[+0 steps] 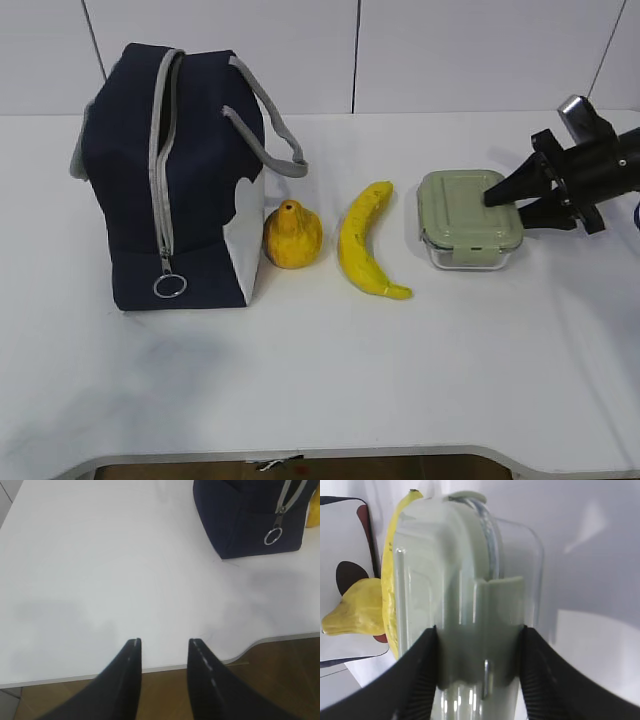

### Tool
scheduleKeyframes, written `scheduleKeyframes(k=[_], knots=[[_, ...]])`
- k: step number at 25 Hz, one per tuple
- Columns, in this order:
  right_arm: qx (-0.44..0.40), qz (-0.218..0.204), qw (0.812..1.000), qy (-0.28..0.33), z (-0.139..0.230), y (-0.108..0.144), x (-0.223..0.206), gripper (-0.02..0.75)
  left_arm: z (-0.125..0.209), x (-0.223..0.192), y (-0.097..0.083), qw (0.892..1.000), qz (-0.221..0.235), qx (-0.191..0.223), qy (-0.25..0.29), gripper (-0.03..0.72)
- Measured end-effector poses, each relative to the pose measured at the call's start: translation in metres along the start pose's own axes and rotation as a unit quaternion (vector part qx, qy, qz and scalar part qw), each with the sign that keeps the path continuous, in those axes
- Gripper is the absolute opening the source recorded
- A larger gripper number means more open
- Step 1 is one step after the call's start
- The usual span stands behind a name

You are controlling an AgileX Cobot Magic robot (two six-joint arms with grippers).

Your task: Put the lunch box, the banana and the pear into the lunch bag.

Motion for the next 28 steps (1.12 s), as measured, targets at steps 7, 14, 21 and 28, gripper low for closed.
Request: scheduleKeyframes(k=[7, 14, 21, 28], knots=[[0.016, 0.0, 1.0, 0.021, 0.009, 0.016, -0.02, 0.374, 0.0, 0.0, 0.0, 1.0, 0.001, 0.0, 0.0, 0.239], [0.026, 0.004, 1.0, 0.015, 0.01, 0.023, -0.015, 0.374, 0.0, 0.0, 0.0, 1.0, 0.001, 0.0, 0.0, 0.239], [0.045, 0.0, 0.999, -0.002, 0.01, 0.041, -0.002, 0.374, 0.0, 0.0, 0.0, 1.0, 0.001, 0.0, 0.0, 0.239], [0.052, -0.007, 0.998, -0.016, 0.012, 0.057, 0.01, 0.374, 0.0, 0.0, 0.0, 1.0, 0.001, 0.0, 0.0, 0.239]])
Point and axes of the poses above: a point on each arm's last joint axis where the gripper is mounted, x pointing back along that axis away from the gripper, y along the wrist's bending axis when the last joint is at zero, z = x × y, the point moved 5 cm from there along -x, pointing out along that axis toward the gripper, and after that the axes turned 12 degrees about -x, right-handed, at the moved point
